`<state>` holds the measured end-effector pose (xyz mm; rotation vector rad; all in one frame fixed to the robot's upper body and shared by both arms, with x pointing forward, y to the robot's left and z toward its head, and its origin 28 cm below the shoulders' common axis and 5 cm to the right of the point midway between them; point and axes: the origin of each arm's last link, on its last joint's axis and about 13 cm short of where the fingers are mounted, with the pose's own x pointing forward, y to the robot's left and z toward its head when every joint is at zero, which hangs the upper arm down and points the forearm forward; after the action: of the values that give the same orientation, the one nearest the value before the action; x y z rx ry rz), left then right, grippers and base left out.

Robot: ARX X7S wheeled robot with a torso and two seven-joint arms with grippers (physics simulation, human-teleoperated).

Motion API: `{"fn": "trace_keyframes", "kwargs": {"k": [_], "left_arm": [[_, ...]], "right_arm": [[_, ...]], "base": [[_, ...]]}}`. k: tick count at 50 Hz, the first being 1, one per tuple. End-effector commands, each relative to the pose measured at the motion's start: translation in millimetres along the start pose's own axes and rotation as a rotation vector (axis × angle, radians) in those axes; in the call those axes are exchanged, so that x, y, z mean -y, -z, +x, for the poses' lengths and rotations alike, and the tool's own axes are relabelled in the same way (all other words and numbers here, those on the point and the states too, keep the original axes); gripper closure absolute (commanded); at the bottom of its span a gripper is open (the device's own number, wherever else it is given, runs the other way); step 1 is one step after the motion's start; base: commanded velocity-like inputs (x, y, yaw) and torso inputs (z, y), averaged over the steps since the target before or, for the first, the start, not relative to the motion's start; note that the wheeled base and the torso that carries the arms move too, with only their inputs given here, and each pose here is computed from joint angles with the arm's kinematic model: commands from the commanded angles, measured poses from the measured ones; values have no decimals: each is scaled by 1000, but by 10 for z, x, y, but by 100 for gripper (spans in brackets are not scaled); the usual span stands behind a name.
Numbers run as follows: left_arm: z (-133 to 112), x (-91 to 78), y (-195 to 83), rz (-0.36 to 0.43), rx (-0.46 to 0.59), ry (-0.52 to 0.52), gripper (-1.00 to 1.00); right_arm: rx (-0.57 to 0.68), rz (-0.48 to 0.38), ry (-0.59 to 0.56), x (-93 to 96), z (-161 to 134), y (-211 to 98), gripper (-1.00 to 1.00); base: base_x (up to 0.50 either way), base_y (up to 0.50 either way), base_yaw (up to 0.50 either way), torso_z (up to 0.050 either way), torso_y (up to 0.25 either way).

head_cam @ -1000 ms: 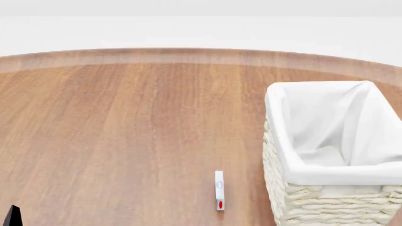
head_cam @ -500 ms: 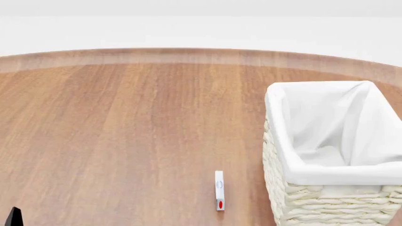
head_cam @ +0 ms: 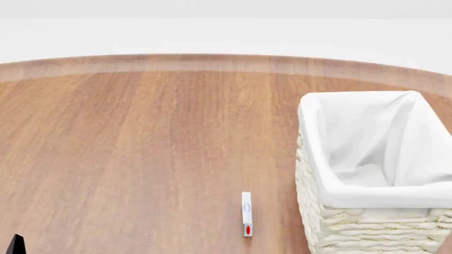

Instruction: Pick up the tomato sauce, and put it in the basket.

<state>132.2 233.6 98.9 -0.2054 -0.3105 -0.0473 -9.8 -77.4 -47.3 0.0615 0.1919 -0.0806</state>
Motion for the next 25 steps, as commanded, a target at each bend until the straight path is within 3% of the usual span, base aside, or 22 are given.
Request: {"fn": "trace_keyframes", "kwargs": {"k": [1, 25], "left_arm": [[-6, -5, -1, 0, -2, -3, -100], [-18, -22, 28, 1, -9, -9, -100]], "right_arm": [[-41, -3, 3, 29, 96, 127, -100], [-93, -19, -11, 41, 321, 228, -100]], "base": [[0, 0, 0, 0, 0], [0, 0, 0, 0, 0]]}}
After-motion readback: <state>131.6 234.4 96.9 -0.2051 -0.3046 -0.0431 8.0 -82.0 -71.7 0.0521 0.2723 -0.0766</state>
